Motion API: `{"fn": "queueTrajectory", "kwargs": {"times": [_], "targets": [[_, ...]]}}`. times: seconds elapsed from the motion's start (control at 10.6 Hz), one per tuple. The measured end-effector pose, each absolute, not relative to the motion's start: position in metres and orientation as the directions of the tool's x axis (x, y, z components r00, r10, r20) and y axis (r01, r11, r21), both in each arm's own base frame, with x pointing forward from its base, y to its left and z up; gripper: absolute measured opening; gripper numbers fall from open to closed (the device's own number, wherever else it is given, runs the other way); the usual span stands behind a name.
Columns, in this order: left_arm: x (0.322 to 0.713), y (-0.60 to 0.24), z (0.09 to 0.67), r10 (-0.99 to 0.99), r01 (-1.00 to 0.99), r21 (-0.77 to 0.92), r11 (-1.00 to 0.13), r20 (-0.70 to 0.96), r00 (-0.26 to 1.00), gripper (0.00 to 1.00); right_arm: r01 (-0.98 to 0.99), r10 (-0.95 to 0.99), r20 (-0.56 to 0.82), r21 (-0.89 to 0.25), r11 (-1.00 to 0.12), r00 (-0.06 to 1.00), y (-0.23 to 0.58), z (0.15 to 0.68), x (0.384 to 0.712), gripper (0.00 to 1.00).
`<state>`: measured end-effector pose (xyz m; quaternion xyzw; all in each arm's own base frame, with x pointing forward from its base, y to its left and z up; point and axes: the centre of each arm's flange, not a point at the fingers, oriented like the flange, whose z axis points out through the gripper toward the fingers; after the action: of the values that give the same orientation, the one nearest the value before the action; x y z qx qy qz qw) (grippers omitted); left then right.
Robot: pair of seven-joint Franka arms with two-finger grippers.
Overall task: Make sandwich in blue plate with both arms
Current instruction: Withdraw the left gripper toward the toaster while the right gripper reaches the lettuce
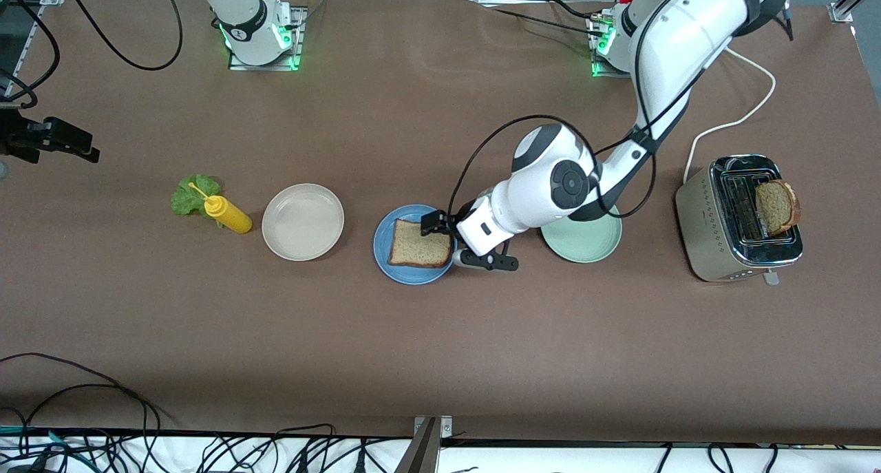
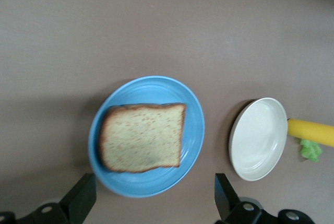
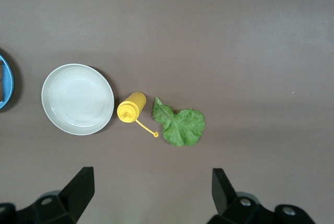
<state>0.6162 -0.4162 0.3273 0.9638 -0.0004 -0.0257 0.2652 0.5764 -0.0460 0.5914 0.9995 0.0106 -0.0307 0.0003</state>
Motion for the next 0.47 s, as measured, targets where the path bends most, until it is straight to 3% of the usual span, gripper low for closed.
{"fn": "queueTrajectory", "kwargs": {"times": [0.28, 0.47], "targets": [[0.617, -0.383, 0.375, -0.046, -0.019, 0.401, -0.916, -0.059, 0.997, 1.00, -0.004, -0.004, -0.081, 0.000, -1.000, 0.997, -0.070, 0.587, 0.574, 1.00], [0.617, -0.371, 0.393, -0.055, -0.034, 0.373, -0.927, -0.046, 0.997, 1.00, 0.010, 0.011, -0.139, -0.008, -1.000, 0.990, -0.097, 0.555, 0.580, 1.00]]}}
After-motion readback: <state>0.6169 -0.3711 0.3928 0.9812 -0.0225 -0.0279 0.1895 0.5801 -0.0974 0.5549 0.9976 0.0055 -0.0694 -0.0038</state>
